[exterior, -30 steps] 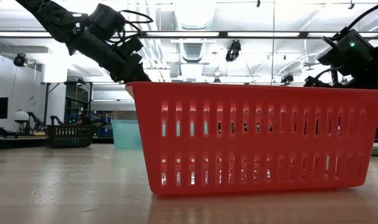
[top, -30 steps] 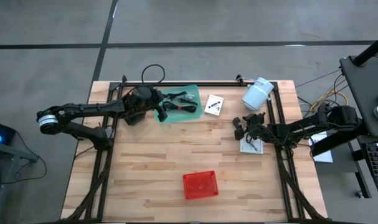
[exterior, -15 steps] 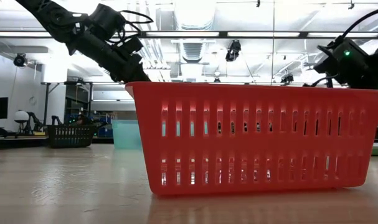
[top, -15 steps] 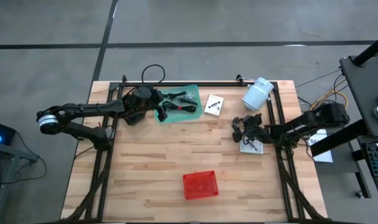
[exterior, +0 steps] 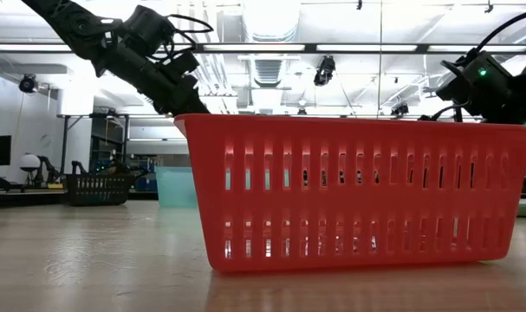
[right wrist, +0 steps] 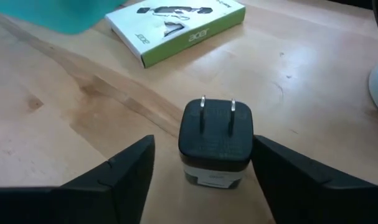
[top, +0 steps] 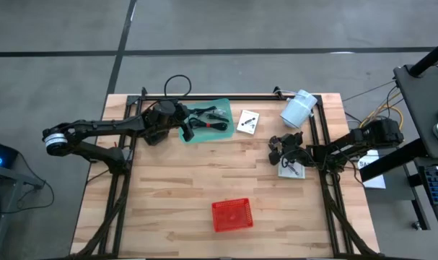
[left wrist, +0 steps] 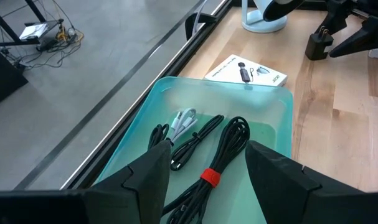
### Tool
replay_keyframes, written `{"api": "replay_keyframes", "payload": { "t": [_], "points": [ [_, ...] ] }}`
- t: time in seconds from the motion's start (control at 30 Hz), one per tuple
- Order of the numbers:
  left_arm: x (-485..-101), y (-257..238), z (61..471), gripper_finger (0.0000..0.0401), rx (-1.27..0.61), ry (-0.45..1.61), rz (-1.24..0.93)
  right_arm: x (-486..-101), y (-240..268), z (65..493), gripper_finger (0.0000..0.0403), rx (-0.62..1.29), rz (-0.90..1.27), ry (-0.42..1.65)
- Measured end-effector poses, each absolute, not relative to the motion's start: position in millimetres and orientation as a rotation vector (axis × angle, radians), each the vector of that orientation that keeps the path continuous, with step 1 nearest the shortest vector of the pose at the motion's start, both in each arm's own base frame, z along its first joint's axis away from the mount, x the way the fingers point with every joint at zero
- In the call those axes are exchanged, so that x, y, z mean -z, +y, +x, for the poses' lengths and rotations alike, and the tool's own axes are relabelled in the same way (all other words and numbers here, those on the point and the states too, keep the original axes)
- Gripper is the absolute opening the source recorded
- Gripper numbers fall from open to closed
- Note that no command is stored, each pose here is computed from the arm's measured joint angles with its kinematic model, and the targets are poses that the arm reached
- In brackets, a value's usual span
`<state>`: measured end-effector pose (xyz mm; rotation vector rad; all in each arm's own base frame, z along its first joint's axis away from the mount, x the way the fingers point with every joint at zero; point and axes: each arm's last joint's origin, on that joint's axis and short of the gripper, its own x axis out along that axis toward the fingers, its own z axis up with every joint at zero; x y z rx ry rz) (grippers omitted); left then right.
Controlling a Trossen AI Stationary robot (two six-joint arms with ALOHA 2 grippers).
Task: Pick and place items into bin
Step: Put the black charger adapter into the black bin
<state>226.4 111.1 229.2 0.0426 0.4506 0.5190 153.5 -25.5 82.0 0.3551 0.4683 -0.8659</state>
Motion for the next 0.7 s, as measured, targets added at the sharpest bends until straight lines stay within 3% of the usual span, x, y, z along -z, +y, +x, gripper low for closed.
{"api": "replay_keyframes", "payload": {
  "t": [0.47,0.7],
  "points": [
    [-229.2,111.0,226.4,0.0192,-0.519,0.450,0.041,-82.2,-25.6,153.6,0.0132,0.869,0.355,0.464],
    [-229.1,111.1,226.4,0.0192,-0.519,0.450,0.041,-83.2,-25.6,154.5,0.0132,0.863,0.366,0.450]
  ]
}}
